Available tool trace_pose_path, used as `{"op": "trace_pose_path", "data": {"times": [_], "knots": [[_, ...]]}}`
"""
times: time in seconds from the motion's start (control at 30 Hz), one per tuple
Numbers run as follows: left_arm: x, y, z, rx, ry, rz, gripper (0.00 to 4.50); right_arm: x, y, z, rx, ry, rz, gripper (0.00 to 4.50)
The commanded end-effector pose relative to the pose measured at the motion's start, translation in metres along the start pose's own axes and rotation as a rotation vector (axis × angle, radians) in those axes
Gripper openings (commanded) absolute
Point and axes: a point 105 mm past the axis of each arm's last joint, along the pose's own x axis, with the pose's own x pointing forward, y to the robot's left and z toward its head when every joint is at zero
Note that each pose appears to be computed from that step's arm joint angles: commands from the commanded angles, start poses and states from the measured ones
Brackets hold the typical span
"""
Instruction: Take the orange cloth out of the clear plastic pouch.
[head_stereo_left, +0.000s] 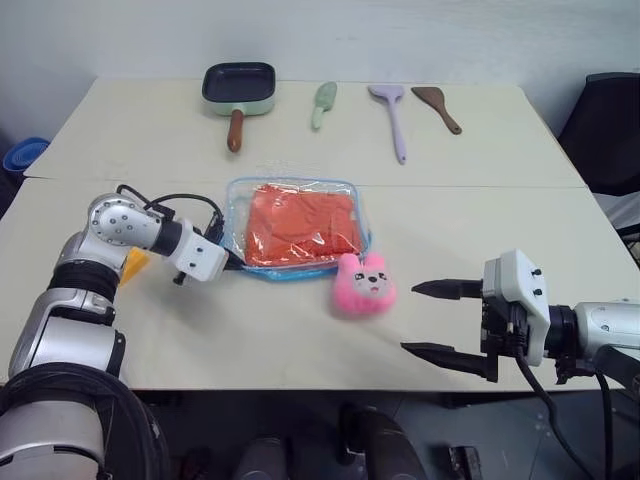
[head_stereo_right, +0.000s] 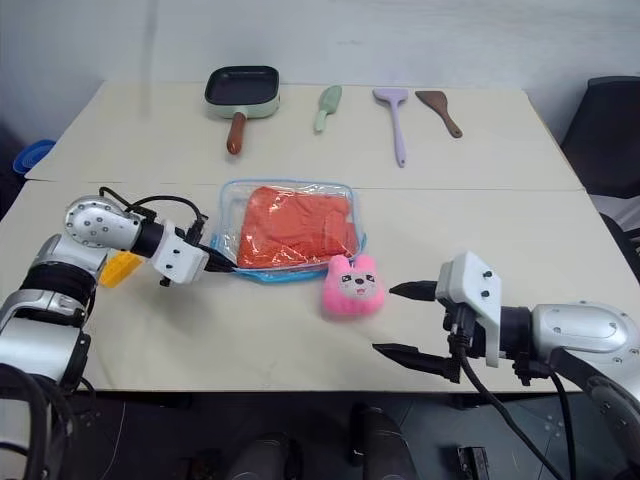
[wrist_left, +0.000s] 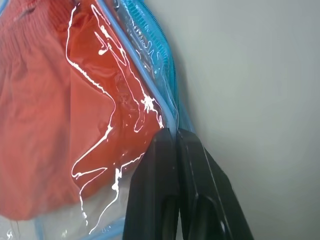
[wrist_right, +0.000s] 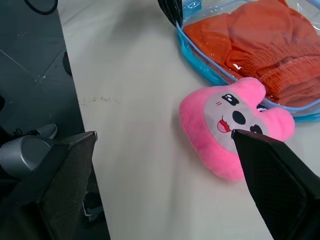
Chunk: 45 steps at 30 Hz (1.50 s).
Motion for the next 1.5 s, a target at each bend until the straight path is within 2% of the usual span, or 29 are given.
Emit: {"op": "trace_pose_path", "data": {"times": [0.03, 0.2, 0.33, 0.5, 0.63, 0.7, 0.77, 0.83, 0.9, 1.13, 1.27, 1.43, 1.5], "knots": [[0.0, 0.0, 0.012, 0.06, -0.068, 0.004, 0.02, -0.006, 0.0, 0.007, -0.034, -0.006, -0.009, 4.5], [0.001, -0.011, 0.02, 0.087, -0.11, -0.042, 0.02, -0.006, 0.001, 0.007, -0.035, -0.005, -0.01, 4.5], [-0.002, -0.012, 0.013, 0.048, -0.082, -0.032, 0.02, -0.005, 0.001, 0.007, -0.039, -0.005, -0.013, 4.5], [-0.008, -0.007, 0.012, -0.083, -0.106, 0.021, 1.23, -0.003, -0.003, 0.006, -0.036, -0.012, -0.035, 4.5], [-0.017, 0.001, 0.028, -0.314, -0.211, 0.092, 2.52, 0.0, -0.004, 0.0, -0.007, -0.02, -0.053, 4.5], [-0.028, 0.006, 0.044, -0.503, -0.294, 0.106, 3.1, 0.002, -0.005, -0.002, 0.007, -0.031, -0.065, 4.5], [-0.036, 0.011, 0.065, -0.68, -0.387, 0.101, 3.1, 0.004, -0.011, -0.007, 0.013, -0.031, -0.099, 4.5], [-0.039, 0.015, 0.085, -0.786, -0.459, 0.087, 3.1, 0.005, -0.016, -0.01, 0.013, -0.029, -0.122, 4.5], [-0.033, 0.019, 0.096, -0.858, -0.469, 0.085, 3.1, 0.005, -0.016, -0.009, 0.014, -0.034, -0.119, 4.5], [0.031, 0.045, 0.1, -0.87, -0.308, 0.108, 3.1, 0.001, -0.017, 0.003, -0.032, -0.039, -0.113, 4.5], [0.069, 0.059, 0.101, -0.954, -0.258, 0.082, 3.1, -0.002, -0.013, 0.007, -0.059, -0.023, -0.11, 4.5], [0.085, 0.061, 0.104, -1.008, -0.219, 0.034, 3.1, -0.003, -0.007, 0.009, -0.057, -0.025, -0.122, 4.5], [0.084, 0.064, 0.111, -1.01, -0.257, 0.019, 3.1, -0.003, -0.005, 0.008, -0.052, -0.025, -0.13, 4.5]]}}
